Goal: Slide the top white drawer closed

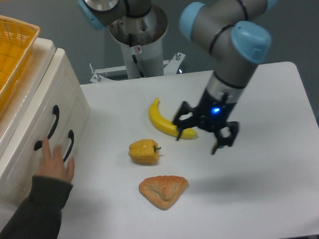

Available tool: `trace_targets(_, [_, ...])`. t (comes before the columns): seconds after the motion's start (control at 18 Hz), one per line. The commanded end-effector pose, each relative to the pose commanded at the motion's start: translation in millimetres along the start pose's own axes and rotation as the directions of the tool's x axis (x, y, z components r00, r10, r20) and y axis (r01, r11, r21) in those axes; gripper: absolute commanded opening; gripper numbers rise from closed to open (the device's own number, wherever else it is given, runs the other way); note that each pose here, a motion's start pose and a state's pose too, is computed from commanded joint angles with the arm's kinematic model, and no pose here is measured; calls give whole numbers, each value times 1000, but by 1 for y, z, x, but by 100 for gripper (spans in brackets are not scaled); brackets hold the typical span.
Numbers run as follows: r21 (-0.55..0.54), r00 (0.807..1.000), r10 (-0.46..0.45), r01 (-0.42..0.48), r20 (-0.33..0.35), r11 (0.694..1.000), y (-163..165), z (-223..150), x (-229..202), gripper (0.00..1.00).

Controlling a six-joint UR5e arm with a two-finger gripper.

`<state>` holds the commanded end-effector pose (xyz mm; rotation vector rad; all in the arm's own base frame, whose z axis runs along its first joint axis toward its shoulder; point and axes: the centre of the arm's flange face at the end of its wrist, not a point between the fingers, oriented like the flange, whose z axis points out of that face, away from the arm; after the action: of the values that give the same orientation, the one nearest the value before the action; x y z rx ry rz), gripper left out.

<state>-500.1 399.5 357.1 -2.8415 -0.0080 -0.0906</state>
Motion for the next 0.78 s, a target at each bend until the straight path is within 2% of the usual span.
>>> trace_targets(0.11, [-138,997,44,-34,70,990,14,7,-13,100])
trace_targets(0.22, [-225,991,95,-72,93,972,23,20,-26,100])
trace_targets(0.33, [-239,988,137,-116,77,964,23,36,-39,100])
trace_targets(0.39, [-249,980,189,-168,65,954,21,40,-46,100])
trace_targets(0.56, [-308,935,355,-335,10,890,26,50,-58,100])
trace_targets(0.72, [-317,907,420,-408,-34,856,30,66,-68,100])
trace_targets(0.78, [-316,904,425,-417,-44,852,31,74,-72,100])
